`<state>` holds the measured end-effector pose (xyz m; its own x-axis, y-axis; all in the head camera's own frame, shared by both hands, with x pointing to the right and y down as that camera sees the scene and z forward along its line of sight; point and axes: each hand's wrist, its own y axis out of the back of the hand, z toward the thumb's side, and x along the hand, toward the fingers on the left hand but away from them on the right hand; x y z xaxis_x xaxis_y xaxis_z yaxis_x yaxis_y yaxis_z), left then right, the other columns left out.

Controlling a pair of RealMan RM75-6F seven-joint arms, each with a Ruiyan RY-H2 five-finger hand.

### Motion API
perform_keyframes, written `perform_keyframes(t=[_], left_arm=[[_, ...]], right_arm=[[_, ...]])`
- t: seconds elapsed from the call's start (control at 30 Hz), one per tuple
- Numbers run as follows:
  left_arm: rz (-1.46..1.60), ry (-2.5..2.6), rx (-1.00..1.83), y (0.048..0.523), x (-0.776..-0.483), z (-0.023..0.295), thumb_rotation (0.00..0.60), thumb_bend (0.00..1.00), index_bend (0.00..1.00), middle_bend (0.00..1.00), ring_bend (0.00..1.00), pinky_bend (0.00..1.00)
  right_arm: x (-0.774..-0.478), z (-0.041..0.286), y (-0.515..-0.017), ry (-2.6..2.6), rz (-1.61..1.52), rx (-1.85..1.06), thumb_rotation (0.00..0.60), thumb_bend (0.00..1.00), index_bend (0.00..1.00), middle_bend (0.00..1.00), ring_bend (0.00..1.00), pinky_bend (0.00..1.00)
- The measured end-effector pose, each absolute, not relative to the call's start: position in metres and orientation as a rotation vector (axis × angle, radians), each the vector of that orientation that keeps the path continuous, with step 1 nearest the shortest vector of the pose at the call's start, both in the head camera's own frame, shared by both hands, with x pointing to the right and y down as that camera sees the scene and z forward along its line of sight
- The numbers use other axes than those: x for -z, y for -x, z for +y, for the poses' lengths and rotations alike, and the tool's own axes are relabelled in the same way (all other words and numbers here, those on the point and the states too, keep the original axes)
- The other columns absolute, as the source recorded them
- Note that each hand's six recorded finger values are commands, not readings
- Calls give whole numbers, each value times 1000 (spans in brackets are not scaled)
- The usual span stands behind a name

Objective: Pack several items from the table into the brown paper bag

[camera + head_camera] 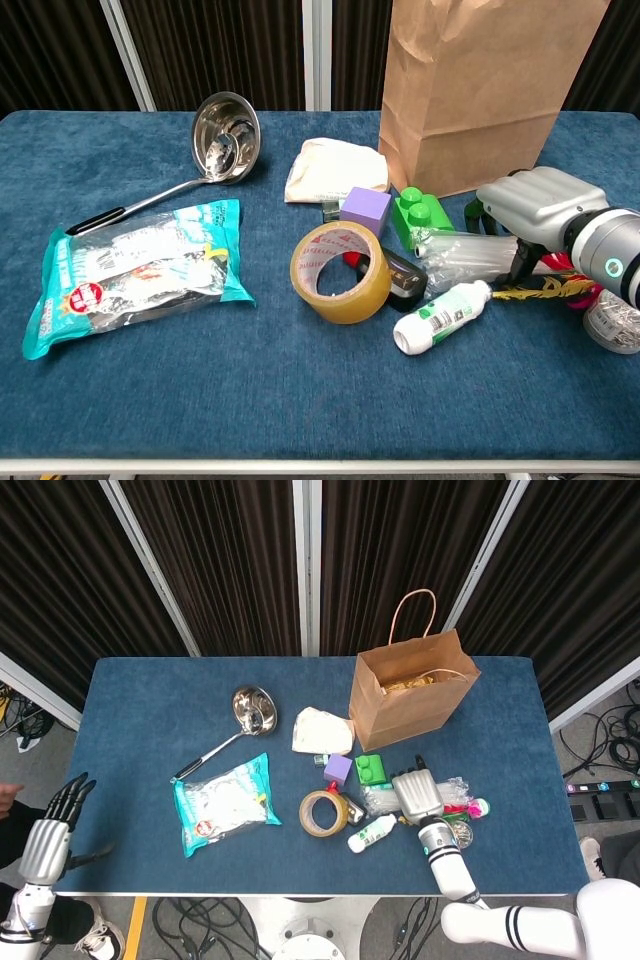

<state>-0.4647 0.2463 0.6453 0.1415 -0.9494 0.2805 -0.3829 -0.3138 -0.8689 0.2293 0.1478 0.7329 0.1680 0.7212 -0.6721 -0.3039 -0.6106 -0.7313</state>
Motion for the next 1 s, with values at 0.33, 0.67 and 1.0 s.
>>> perform_keyframes(t=[0.33,0.67,1.0], left_arm=[[1271,1797,1124,460,-645,246,600,58,87,109,0,136],[1259,1798,1113,455,-642,244,600,58,87,109,0,136],[1240,1810,1112,450,-644,242,600,58,87,109,0,137]], right_arm=[[-700,132,-212,1642,-511,-1465,600,149,500,487,402,134],[-598,88,-148,1671,-727,-1166,600,148,501,488,402,135],[-474,42,-90,1675,-1038,-755,600,147,501,489,403,168]])
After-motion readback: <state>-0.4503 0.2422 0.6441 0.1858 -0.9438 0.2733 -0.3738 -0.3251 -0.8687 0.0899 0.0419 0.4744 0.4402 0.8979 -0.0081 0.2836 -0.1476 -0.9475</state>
